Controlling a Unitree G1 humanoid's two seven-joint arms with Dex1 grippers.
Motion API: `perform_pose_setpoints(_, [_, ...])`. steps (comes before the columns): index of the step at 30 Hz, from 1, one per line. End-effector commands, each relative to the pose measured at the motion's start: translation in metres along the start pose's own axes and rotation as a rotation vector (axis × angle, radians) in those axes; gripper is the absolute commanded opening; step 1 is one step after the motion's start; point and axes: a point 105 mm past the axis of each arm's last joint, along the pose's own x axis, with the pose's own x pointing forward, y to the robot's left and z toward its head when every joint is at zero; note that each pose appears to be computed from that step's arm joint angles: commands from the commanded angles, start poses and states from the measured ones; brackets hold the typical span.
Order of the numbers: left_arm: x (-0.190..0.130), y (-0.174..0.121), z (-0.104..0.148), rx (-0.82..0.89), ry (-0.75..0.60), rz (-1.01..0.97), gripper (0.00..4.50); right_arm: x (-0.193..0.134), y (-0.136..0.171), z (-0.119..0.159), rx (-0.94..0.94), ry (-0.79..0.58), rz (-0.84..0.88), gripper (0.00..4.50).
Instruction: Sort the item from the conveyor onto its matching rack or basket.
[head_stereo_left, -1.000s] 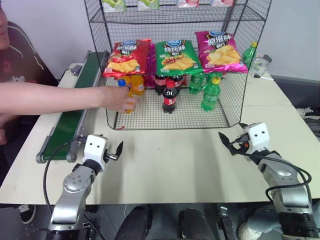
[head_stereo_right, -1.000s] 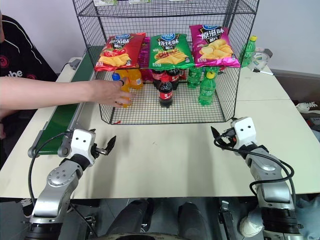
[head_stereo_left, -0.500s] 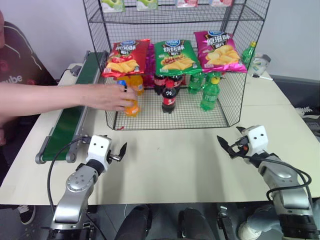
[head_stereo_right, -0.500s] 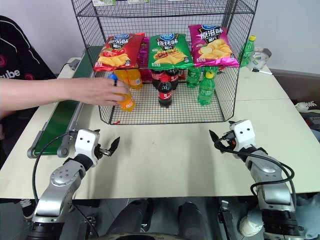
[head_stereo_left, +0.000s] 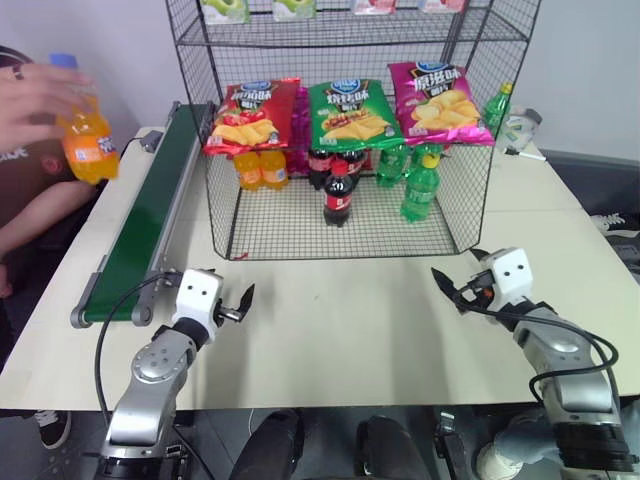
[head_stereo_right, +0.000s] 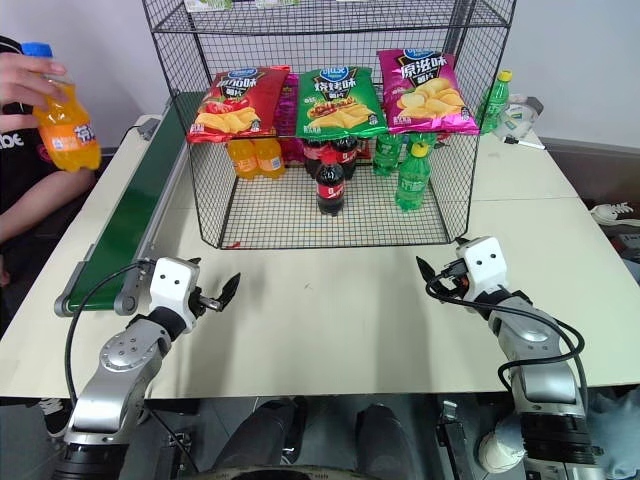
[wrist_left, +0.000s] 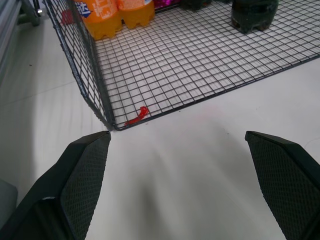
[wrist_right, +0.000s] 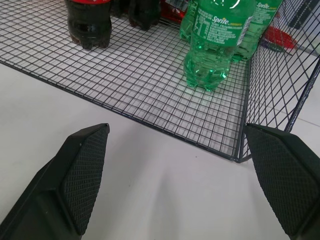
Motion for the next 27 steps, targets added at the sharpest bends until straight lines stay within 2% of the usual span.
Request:
perform_pose_setpoints(1, [-0.005,0.008,0.015,0.026,-0.059,0.025,4.50,0.002,-0.001,0.011,-0.032,-0.045,-0.002,4.45])
perform_pose_setpoints(10, [-0.013,0.030,0.021,0.014,-0.095,0.146,4.50,0.007,0.005,0.011,-0.041,-0.051,0.018,4.45])
perform_pose_setpoints(22, [-0.039,0.080,0.035,-0.085,-0.137,0.364,4.50,0.014,0.012,0.015,-0.037,-0.068,0.065,4.45])
perform_pose_setpoints(27, [-0.046,0.096,0.032,-0.116,-0.124,0.416,4.50,0.019,0.015,0.017,-0.036,-0.082,0.069,4.45])
